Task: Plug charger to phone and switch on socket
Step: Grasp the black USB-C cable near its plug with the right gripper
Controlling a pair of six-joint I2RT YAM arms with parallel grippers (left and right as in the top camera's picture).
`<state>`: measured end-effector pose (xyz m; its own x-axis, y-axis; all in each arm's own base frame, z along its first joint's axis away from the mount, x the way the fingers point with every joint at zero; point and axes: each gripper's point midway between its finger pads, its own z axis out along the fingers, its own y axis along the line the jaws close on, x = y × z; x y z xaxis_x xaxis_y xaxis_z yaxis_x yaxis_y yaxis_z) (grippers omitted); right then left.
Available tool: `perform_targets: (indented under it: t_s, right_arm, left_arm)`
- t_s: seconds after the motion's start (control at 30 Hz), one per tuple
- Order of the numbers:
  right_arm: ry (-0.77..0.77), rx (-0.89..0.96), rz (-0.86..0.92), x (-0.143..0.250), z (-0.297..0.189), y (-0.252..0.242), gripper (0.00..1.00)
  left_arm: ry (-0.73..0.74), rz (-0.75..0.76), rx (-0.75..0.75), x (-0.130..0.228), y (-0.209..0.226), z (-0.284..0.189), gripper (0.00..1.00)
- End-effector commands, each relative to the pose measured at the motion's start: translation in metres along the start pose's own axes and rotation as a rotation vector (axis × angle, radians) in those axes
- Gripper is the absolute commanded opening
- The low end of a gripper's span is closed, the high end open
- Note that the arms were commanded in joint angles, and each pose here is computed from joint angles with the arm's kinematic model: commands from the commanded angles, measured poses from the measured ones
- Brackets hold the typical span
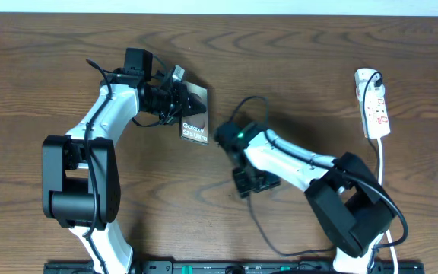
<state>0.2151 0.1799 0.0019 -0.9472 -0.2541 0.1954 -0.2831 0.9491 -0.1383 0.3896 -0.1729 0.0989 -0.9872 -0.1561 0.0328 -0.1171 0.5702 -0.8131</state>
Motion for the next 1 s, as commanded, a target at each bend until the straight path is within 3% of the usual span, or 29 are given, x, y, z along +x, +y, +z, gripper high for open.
perform_targets:
  t_s: [0.0, 0.17, 0.23, 0.43, 0.7, 0.77, 0.8, 0.87, 0.97]
  right_arm:
    - [-0.044, 0.141, 0.099, -0.019, 0.000, -0.046, 0.63]
    - [-0.023, 0.023, 0.206, -0.030, 0.004, -0.057, 0.63]
    - [0.002, -0.083, 0.234, -0.031, 0.004, -0.047, 0.55]
    - [0.054, -0.266, 0.367, -0.030, 0.006, -0.017, 0.52]
    - [-0.041, -0.110, 0.495, -0.042, 0.014, -0.044, 0.47]
    - [-0.051, -0.104, 0.496, -0.044, 0.014, -0.045, 0.40]
    - [-0.052, -0.104, 0.495, -0.044, 0.014, -0.045, 0.26]
    - [-0.052, -0.104, 0.495, -0.044, 0.014, -0.045, 0.21]
    - [-0.053, -0.103, 0.494, -0.044, 0.014, -0.045, 0.21]
  left_arm:
    - [-0.005, 0.043, 0.054, 0.001, -0.018, -0.009, 0.07]
    - [-0.005, 0.043, 0.054, 0.001, -0.018, -0.009, 0.08]
    - [-0.005, 0.043, 0.054, 0.001, -0.018, -0.009, 0.08]
    - [-0.005, 0.058, 0.054, 0.001, -0.018, -0.009, 0.07]
    - [-0.004, 0.058, 0.053, 0.001, -0.017, -0.009, 0.07]
    - [-0.004, 0.059, 0.053, 0.001, -0.017, -0.009, 0.08]
    - [-0.004, 0.062, 0.053, 0.001, -0.017, -0.009, 0.07]
    - [-0.004, 0.062, 0.053, 0.001, -0.017, -0.009, 0.07]
    - [-0.004, 0.062, 0.053, 0.001, -0.017, -0.009, 0.08]
